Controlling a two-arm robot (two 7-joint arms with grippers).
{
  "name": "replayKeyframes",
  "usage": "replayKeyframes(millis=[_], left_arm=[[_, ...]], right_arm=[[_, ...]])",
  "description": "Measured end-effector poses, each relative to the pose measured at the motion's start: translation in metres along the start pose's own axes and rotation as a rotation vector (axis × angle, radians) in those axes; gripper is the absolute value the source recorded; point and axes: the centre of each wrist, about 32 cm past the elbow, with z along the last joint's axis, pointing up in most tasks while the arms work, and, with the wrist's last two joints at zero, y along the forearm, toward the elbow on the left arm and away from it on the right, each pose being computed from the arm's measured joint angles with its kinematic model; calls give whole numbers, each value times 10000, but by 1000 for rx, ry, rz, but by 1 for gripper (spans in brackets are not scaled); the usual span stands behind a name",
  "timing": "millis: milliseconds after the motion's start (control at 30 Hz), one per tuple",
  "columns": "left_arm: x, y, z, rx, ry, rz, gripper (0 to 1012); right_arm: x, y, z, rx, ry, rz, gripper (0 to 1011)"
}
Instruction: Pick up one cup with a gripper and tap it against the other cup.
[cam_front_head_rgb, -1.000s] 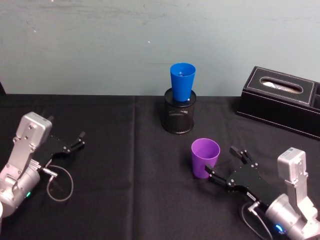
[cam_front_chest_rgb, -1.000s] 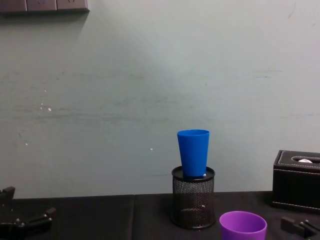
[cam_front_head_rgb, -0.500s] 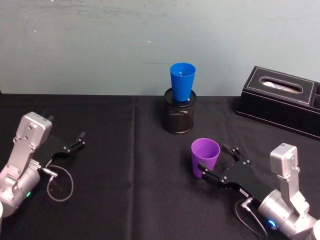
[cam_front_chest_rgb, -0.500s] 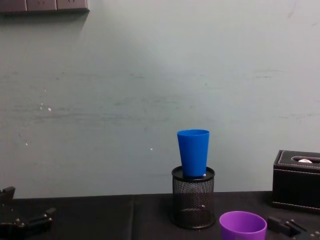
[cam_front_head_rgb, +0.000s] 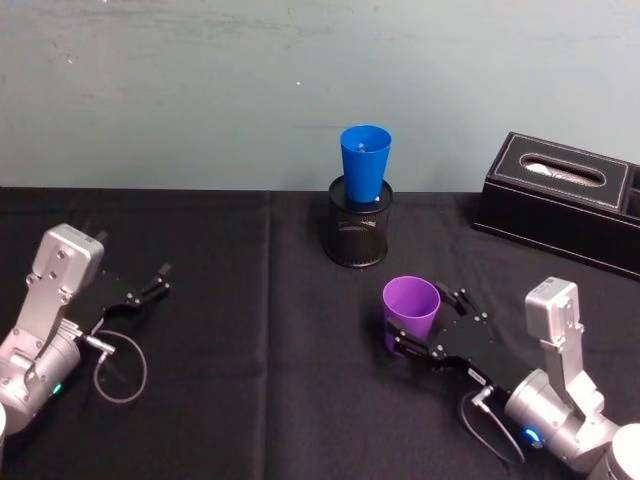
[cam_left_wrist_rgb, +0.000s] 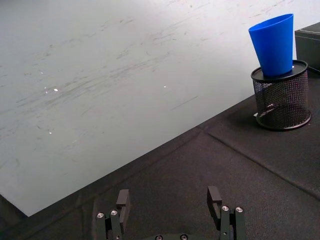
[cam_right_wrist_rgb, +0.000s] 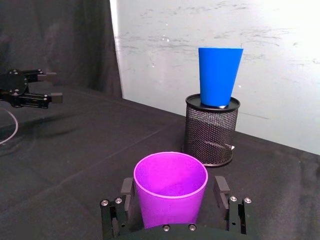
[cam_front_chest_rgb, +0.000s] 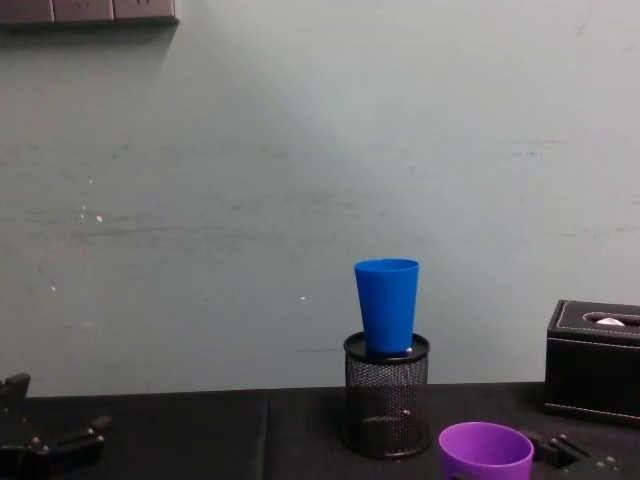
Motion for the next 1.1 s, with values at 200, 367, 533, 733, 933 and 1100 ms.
replayKeyframes(millis=[200,367,533,733,933,1100], left_arm=[[0,0,0,0,0,0,1011],[0,0,0,0,0,0,1011],[0,0,0,0,0,0,1011],[0,0,0,0,0,0,1011],[0,0,0,0,0,0,1011],[0,0,0,0,0,0,1011]], right_arm=[[16,71,3,1,-9,9,1004],[26,117,5,2,-12,14,1004],[27,133,3,2,-11,19,1004],[27,130,3,2,-11,20,1004],[26,128,4,3,-12,19,1004],[26,126,5,3,-12,18,913]])
